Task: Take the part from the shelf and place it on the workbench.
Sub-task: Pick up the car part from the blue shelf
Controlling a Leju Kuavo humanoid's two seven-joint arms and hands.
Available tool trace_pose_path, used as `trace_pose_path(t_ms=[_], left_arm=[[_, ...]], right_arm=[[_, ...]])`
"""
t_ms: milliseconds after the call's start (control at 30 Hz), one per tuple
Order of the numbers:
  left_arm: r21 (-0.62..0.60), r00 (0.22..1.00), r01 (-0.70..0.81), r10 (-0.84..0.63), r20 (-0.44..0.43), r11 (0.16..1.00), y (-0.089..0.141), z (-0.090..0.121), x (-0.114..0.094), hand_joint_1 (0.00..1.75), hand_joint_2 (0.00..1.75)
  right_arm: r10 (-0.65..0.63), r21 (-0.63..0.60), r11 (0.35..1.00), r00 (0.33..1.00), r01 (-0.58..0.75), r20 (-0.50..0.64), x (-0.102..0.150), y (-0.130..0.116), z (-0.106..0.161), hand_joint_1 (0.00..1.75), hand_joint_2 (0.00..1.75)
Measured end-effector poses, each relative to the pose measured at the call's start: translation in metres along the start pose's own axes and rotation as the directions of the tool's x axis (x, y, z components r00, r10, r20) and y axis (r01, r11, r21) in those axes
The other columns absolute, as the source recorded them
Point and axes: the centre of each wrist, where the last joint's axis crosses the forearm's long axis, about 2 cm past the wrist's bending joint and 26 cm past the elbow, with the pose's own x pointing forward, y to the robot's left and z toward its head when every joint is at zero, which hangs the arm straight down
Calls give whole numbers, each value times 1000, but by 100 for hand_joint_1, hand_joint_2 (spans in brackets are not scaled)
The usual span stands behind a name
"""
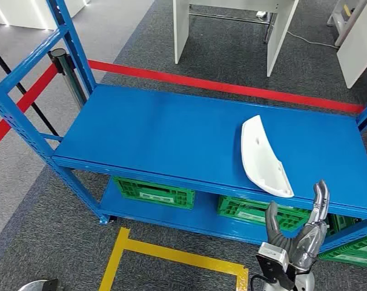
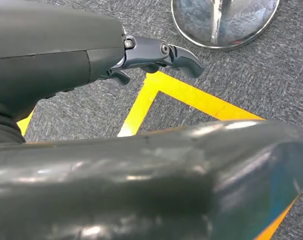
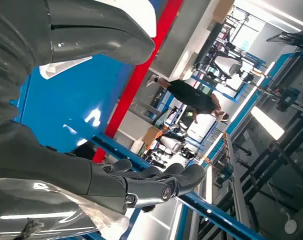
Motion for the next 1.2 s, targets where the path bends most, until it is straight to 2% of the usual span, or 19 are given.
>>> trace_pose_path(t_ms=[1200], left_arm=[[-8, 1000, 0, 0, -4, 1000, -1, 1, -4, 0, 0]], right_arm=[[-66, 61, 996, 994, 72, -93, 9, 7, 3, 0, 175]])
